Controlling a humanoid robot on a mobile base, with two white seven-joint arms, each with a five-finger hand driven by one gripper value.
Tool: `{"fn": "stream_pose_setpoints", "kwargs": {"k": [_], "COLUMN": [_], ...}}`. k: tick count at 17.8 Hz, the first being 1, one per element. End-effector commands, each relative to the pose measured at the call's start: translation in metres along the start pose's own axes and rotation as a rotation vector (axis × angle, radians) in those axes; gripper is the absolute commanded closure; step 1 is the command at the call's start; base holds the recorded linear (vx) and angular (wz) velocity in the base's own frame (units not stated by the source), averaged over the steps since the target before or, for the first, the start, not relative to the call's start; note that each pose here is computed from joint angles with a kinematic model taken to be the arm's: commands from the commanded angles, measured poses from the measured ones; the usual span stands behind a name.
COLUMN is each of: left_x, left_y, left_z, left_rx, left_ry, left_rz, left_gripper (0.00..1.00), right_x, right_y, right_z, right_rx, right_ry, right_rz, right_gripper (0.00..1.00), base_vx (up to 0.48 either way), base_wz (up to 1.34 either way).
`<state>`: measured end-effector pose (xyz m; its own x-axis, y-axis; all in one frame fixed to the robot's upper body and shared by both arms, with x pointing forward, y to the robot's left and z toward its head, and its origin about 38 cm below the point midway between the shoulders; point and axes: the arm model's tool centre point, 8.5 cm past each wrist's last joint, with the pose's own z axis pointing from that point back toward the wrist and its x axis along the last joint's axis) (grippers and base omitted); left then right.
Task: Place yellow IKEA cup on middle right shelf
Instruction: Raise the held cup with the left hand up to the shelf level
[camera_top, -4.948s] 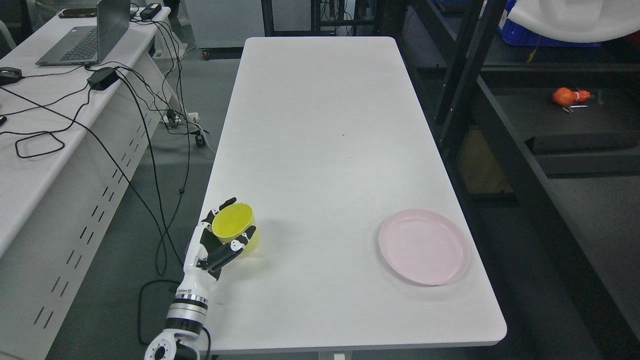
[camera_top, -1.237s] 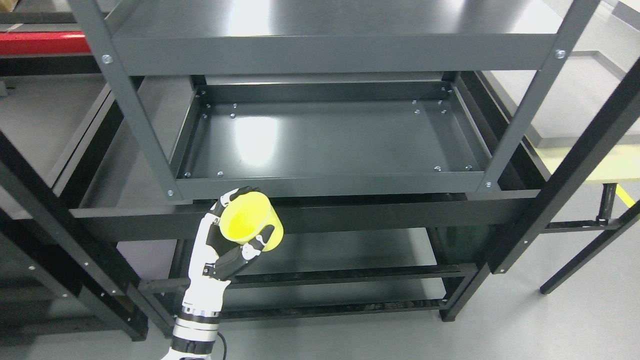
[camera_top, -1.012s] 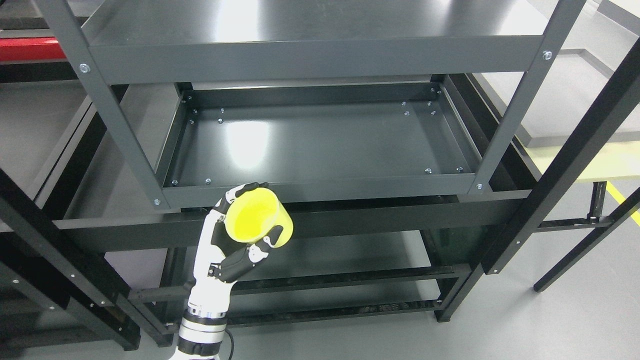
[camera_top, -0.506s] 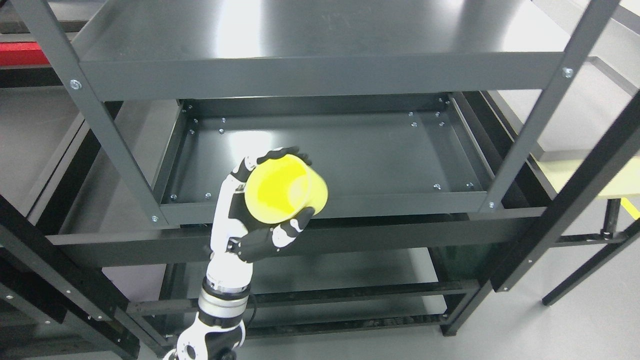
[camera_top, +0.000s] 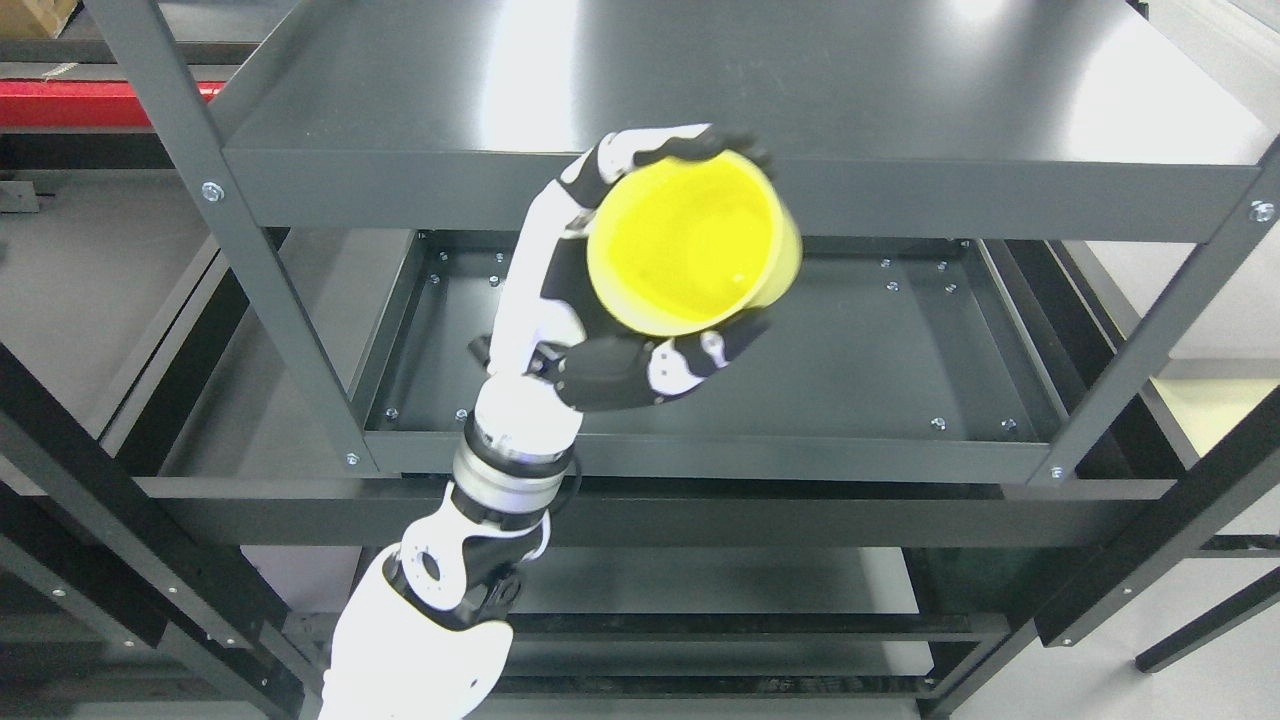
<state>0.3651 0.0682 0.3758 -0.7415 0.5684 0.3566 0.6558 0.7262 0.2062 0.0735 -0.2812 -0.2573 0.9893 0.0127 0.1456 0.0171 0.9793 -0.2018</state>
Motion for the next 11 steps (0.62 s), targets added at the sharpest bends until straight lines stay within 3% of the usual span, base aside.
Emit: {"fn": "stream_pose_setpoints", "kwargs": {"k": [1, 7, 11], "left_x": [0.007, 0.008, -0.004], "left_y": [-0.035, -0.016, -0.001], "left_z": [-0.07, -0.111, -0.137], "left_rx": [-0.194, -0.037, 0.109], "left_ry": [-0.038, 0.073, 0.317], "left_rz": [0.025, -0.024, -0.04], "left_gripper": [0.98, 1.0, 1.0], "right_x": [-0.009, -0.009, -0.009], "right_y": [-0.01, -0.01, -0.01], "right_z": [-0.001, -0.001, -0.001], "right_rx": [-0.012, -0.012, -0.012], "right_ry": [0.015, 0.015, 0.015], "right_rz": [-0.003, -0.003, -0.003], "right_gripper": [0.01, 0.01, 0.01], "base_vx": [0.051, 0.02, 0.0], "base_wz": [0.03, 0.03, 0.0]}}
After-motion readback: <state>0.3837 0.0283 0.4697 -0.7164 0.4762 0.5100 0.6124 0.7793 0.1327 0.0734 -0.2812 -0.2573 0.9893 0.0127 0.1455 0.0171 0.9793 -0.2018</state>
